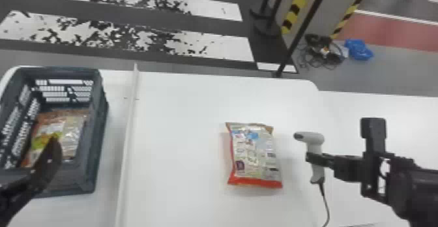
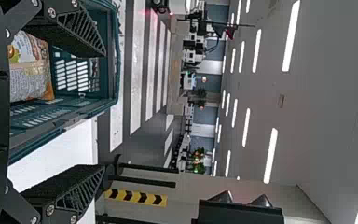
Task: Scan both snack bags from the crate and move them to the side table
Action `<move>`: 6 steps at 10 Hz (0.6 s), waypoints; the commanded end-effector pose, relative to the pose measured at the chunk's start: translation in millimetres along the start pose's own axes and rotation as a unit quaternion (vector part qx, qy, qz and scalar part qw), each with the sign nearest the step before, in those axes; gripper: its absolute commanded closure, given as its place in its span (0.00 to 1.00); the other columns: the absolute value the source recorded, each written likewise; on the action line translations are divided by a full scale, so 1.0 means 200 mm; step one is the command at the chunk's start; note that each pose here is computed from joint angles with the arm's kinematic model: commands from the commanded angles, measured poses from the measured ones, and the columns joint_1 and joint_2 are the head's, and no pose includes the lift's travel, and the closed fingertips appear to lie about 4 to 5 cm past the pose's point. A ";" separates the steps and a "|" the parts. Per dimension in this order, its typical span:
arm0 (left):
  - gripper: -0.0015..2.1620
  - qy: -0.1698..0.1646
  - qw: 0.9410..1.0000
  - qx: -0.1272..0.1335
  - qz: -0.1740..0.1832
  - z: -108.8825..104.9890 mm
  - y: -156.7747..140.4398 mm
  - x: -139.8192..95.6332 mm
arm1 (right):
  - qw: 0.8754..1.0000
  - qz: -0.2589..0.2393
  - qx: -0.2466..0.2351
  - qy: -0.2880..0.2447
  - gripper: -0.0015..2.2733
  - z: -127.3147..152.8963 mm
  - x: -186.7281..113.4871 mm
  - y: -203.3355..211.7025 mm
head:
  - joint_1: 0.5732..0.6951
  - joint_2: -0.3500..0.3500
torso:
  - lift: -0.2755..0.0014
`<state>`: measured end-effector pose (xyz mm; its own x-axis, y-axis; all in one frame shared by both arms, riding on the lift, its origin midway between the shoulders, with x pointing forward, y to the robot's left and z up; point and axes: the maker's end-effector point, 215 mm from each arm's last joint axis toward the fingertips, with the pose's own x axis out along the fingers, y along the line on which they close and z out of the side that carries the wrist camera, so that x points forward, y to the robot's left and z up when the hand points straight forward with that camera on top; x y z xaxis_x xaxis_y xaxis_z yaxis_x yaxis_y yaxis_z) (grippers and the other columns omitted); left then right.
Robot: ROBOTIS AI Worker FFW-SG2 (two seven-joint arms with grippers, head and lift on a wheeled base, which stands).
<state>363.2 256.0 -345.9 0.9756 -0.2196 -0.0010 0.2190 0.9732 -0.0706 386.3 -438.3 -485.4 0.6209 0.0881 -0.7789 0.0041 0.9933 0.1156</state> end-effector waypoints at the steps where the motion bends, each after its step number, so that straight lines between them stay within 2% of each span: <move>1: 0.07 0.000 1.000 0.000 0.000 0.00 0.00 0.00 | 1.000 -0.015 0.000 0.000 0.99 0.02 0.04 -0.11 | 1.00 0.13 | 0.72; 6: 0.07 0.000 1.000 0.002 0.000 0.00 0.01 -0.01 | 0.998 -0.057 -0.015 -0.006 0.99 0.05 0.15 -0.35 | 1.00 0.01 | 0.72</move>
<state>362.4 257.3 -345.2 0.9755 -0.2199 -0.0011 0.2193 0.9733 -0.0676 410.9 -503.2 -509.3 0.6281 -0.0245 -0.7777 0.0521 0.9986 0.0107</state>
